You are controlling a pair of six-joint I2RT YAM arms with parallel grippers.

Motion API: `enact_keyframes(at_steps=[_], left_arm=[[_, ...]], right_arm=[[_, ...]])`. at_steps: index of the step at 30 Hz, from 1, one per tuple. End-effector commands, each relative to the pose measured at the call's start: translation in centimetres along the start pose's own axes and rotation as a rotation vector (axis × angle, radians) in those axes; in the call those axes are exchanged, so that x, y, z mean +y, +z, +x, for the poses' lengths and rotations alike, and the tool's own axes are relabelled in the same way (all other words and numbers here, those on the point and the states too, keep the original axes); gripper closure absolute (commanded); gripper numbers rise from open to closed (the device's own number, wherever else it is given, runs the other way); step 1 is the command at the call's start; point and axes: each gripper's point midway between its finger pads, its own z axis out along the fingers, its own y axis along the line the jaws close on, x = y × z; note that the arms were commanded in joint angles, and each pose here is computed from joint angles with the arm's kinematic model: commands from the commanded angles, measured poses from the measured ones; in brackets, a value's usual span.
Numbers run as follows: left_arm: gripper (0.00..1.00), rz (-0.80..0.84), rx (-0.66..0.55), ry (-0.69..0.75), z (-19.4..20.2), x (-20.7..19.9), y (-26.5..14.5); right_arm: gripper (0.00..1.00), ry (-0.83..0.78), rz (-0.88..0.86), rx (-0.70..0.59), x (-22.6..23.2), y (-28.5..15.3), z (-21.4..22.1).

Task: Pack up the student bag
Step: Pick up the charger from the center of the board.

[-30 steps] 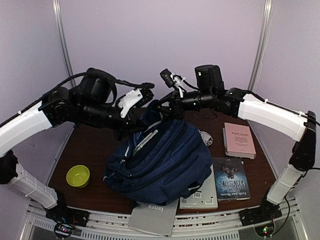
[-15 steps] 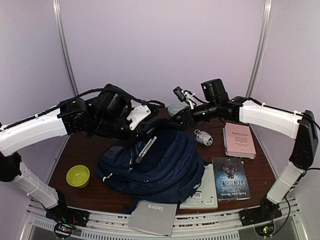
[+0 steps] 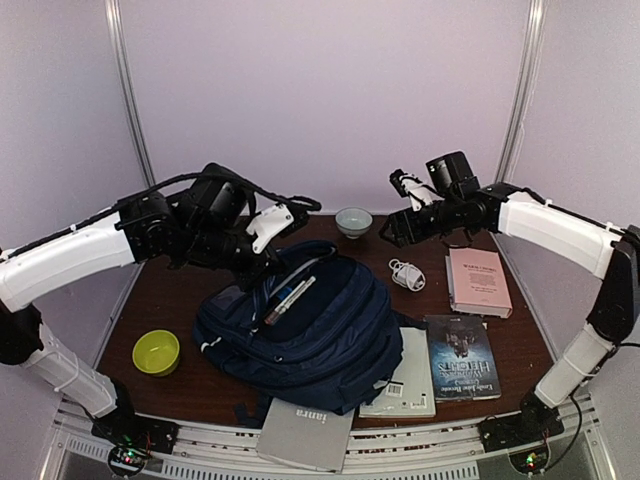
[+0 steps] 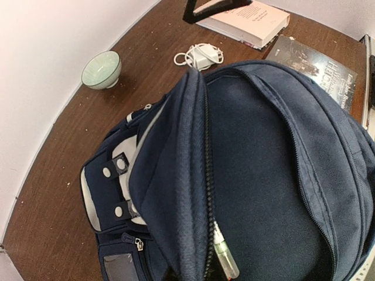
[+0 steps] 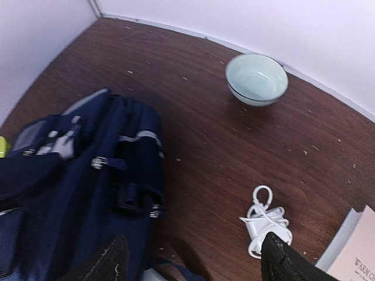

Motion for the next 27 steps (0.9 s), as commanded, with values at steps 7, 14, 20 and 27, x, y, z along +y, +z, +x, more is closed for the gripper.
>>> enact_keyframes(at_steps=[7, 14, 20, 27], left_arm=[[1.0, -0.01, -0.117, 0.065, -2.7, 1.7, -0.6], [1.0, 0.005, -0.102, 0.073, -2.0, 1.6, 0.1], [1.0, 0.013, -0.11, 0.072, -1.8, 1.7, 0.2], [1.0, 0.024, -0.104, 0.07, -1.6, 1.6, 0.5]], right_arm=[[0.0, -0.064, 0.362, 0.39, -8.9, 5.5, 6.2], [0.0, -0.143, 0.403, 0.544, -11.3, 8.4, 8.9], [0.0, -0.16, 0.322, 0.613, -11.3, 10.4, 11.1], [0.03, -0.157, 0.223, 0.659, -10.6, 12.7, 13.2]])
